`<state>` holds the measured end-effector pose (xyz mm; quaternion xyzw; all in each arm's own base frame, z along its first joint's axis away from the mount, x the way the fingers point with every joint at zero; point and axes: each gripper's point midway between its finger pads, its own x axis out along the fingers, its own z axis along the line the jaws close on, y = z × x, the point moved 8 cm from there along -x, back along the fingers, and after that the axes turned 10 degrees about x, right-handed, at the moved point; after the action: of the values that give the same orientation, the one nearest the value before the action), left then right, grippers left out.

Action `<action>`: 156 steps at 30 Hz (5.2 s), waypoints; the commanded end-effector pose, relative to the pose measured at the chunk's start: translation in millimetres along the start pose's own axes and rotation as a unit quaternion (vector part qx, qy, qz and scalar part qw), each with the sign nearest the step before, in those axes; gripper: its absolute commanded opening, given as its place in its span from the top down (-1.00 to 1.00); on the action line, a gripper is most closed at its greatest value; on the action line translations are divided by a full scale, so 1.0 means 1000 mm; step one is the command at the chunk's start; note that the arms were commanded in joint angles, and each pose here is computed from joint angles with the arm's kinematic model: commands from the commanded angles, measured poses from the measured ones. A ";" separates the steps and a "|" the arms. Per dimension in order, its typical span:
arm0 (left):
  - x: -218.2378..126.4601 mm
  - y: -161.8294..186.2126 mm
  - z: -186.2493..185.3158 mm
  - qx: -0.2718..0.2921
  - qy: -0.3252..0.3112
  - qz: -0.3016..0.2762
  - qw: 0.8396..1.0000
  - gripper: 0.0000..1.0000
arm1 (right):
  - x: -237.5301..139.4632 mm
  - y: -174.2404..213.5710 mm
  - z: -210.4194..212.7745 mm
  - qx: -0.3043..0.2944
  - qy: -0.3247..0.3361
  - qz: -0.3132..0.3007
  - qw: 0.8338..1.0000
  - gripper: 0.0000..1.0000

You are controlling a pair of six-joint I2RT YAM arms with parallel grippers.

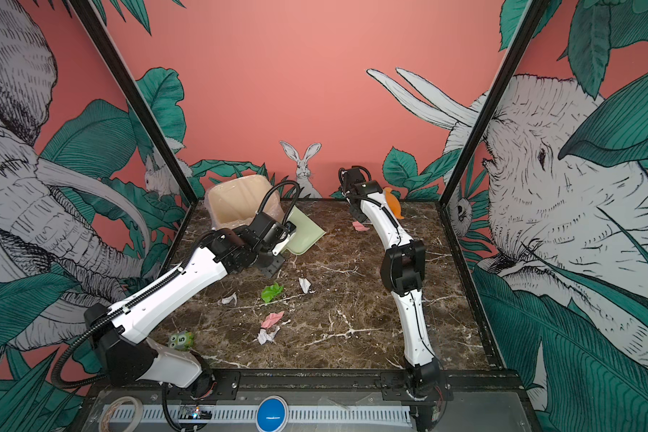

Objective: Sweep away the paper scraps from the table
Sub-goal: 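Lower the empty dustpan toward the pink scrap while the right gripper moves the brush there, then push the pink scrap toward the dustpan with the brush in the right gripper, then sweep the pink scrap into the dustpan with the brush in the right gripper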

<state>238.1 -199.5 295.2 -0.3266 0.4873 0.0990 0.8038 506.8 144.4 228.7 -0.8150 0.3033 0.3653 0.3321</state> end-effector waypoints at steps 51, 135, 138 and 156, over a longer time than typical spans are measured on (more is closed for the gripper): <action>-0.022 0.067 -0.027 -0.017 0.038 0.034 0.999 0.68 | -0.107 0.070 0.080 -0.105 -0.024 0.089 0.990 1.00; 0.138 0.037 -0.105 0.126 0.179 0.203 0.954 0.71 | -0.115 0.098 0.097 0.093 -0.208 0.156 0.961 1.00; 0.140 0.034 -0.103 0.127 0.181 0.203 0.954 0.70 | -0.115 0.097 0.098 0.092 -0.209 0.157 0.961 1.00; 0.149 0.034 -0.102 0.141 0.174 0.220 0.949 0.70 | -0.127 0.100 0.124 0.078 -0.280 0.166 0.942 1.00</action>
<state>220.8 -258.9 118.8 -0.1100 0.6882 0.1468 0.7020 332.6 197.6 235.0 -0.6140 0.3711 0.5615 0.4124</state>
